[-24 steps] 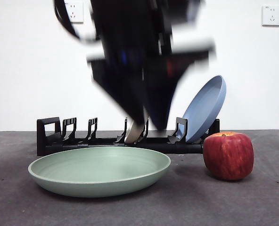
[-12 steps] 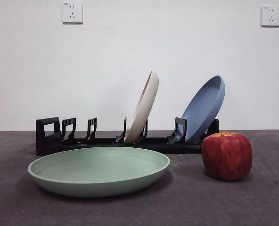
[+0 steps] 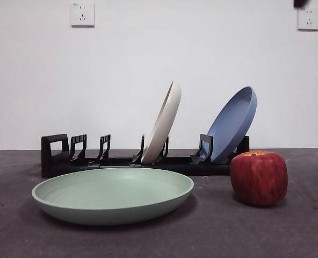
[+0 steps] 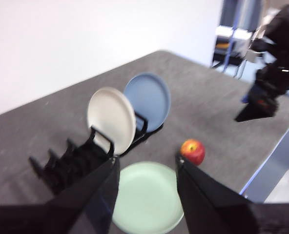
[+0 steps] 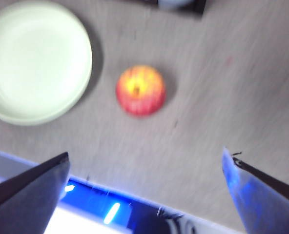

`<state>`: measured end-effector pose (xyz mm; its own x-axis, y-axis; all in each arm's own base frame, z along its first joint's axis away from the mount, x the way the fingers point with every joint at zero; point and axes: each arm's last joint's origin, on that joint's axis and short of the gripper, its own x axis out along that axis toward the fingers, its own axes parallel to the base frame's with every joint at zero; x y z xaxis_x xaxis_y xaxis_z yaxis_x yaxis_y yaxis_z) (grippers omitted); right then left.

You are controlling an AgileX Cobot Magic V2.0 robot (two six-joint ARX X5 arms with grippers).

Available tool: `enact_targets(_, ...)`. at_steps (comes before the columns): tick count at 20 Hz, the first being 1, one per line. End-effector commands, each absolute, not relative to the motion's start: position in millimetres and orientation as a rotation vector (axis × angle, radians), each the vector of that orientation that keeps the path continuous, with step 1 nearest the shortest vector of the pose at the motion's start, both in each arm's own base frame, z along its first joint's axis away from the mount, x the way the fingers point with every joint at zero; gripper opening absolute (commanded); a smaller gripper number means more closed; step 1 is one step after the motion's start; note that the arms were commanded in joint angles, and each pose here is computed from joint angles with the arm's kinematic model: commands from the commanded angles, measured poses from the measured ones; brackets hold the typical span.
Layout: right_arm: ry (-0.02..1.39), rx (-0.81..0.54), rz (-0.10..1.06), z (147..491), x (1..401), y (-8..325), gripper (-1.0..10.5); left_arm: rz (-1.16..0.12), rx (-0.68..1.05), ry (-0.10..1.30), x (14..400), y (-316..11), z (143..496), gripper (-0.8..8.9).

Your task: Take the green plate from the plate rack,put the plate on the table,take the apple from the table,put the apple in the plate

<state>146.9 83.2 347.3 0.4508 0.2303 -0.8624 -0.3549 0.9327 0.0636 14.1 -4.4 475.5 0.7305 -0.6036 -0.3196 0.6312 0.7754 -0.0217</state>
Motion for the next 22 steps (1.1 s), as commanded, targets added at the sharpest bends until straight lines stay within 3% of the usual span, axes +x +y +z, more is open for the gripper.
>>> enact_targets(1,1.08,-0.082,0.329,321.9,143.5,87.6,6.6,-0.646,0.089,0.346,13.4,-1.4,471.8,1.93)
enact_targets(5,1.086,-0.075,0.34,292.5,150.7,98.0,6.6,-0.646,0.1,0.358,13.0,-0.8,470.3,1.93)
enact_targets(22,1.057,-0.147,0.279,237.1,217.8,138.8,6.6,-0.651,0.046,0.36,9.0,6.1,469.6,1.93)
